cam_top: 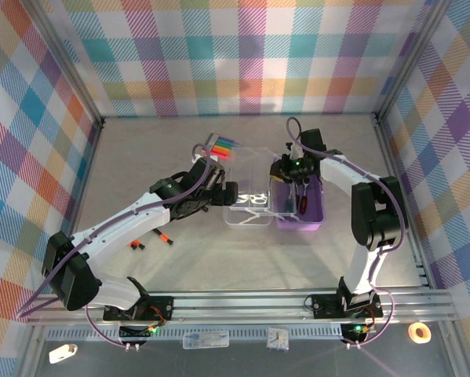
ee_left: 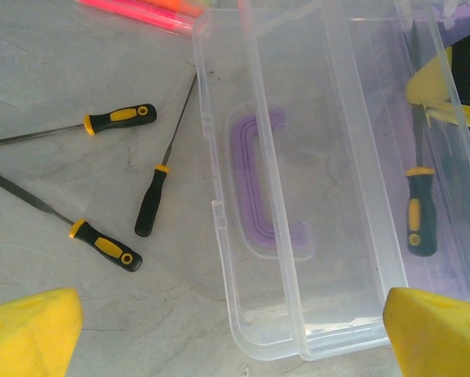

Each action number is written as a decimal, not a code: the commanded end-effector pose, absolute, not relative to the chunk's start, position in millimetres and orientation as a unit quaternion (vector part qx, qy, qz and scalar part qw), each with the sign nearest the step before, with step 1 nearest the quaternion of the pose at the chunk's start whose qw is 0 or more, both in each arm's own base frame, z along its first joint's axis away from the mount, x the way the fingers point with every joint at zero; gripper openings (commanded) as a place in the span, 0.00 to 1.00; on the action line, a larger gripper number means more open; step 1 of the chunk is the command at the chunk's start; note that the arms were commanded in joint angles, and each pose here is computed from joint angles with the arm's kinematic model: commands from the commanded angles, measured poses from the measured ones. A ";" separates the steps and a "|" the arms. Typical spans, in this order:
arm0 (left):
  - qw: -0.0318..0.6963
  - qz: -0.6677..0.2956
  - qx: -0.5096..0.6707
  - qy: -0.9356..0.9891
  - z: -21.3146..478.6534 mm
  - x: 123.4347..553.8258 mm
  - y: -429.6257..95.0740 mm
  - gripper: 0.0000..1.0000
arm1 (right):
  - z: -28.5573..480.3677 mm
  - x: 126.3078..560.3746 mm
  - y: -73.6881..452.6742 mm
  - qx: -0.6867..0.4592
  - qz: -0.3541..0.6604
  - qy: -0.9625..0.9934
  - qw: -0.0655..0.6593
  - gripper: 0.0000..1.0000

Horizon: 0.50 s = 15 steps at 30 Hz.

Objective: Pack the tool kit

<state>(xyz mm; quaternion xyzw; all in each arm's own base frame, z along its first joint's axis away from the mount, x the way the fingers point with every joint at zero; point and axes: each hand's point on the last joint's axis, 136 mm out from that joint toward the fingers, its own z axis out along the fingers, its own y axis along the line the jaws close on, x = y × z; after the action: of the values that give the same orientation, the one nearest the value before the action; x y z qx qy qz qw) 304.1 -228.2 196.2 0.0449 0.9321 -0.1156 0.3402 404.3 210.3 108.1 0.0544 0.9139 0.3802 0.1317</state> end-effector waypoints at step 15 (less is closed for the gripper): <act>0.351 -0.074 -0.054 0.932 194.5 335.6 -176.1 0.91 | 171.5 397.8 198.2 0.028 0.358 0.910 0.209 0.31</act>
<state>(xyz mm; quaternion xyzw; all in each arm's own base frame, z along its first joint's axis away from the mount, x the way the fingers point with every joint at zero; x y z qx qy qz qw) 326.2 -201.6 199.6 -0.0077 0.9312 -0.1018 0.3498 400.2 202.1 128.8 0.0530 0.9171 0.3633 0.1553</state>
